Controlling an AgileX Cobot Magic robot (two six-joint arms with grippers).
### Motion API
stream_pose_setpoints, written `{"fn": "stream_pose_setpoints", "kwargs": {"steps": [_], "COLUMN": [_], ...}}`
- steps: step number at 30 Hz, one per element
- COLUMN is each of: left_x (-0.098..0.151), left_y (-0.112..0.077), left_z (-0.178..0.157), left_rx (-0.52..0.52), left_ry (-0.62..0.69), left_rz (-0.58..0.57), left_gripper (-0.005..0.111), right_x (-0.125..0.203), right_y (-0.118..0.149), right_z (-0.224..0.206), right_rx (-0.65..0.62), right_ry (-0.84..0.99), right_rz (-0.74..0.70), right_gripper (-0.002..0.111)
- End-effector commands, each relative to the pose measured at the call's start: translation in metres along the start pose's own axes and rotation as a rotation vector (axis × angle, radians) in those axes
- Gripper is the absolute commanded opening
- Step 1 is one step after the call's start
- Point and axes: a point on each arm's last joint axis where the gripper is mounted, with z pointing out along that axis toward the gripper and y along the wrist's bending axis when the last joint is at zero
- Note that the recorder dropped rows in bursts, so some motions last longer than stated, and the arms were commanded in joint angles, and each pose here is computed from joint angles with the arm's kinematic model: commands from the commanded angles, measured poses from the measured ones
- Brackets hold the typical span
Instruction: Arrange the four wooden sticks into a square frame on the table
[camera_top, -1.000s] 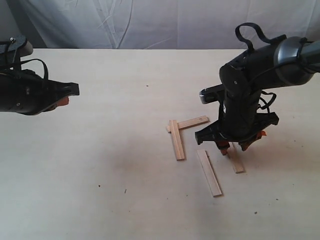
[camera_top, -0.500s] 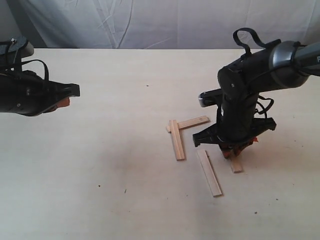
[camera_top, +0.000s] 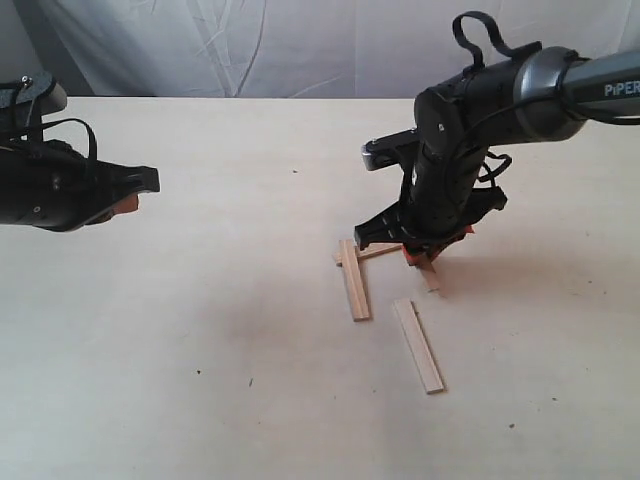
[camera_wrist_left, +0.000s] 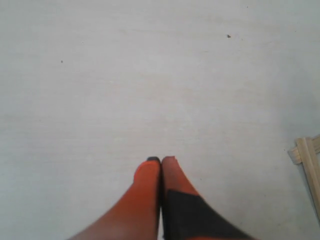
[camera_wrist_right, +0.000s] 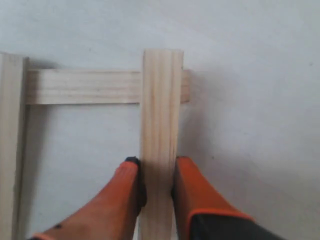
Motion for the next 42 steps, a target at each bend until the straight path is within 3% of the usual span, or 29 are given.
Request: {"fn": "stream_pose_setpoints", "kwargs": {"steps": [1,11,13,17,19,24,31,42], "left_x": [-0.001,-0.001,-0.001,-0.001,-0.001,-0.002,-0.001,0.001], "left_y": [0.001,0.001,0.001,0.001,0.001,0.001,0.0,-0.001], "left_z": [-0.002,-0.002,-0.002,-0.002,-0.002,-0.002,-0.002,-0.002], "left_rx": [-0.006,-0.007,-0.007,-0.007,-0.007,-0.01,-0.004,0.01], "left_ry": [-0.016,-0.018,-0.018,-0.018,-0.018,-0.026,-0.016,0.01], "left_rz": [0.006,0.006,0.006,0.006,0.006,0.002,0.003,0.003], "left_gripper": [0.0,0.0,0.0,0.0,0.0,0.0,0.0,0.0], "right_x": [0.0,0.001,0.0,-0.001,0.0,0.02,0.074,0.082], "right_y": [0.0,0.0,0.0,0.001,0.002,0.013,0.035,0.036], "right_z": [0.015,0.017,0.012,-0.002,-0.011,-0.037,-0.028,0.001], "right_rx": [-0.004,-0.007,-0.011,-0.034,-0.05,-0.123,-0.151,-0.117], "right_ry": [0.029,0.042,0.033,0.007,0.008,0.052,0.047,0.084], "right_rz": [-0.041,-0.031,-0.027,-0.005,0.013,0.061,0.031,0.006], "right_gripper": [0.0,0.003,0.014,0.047,0.052,0.049,0.049,0.047]}}
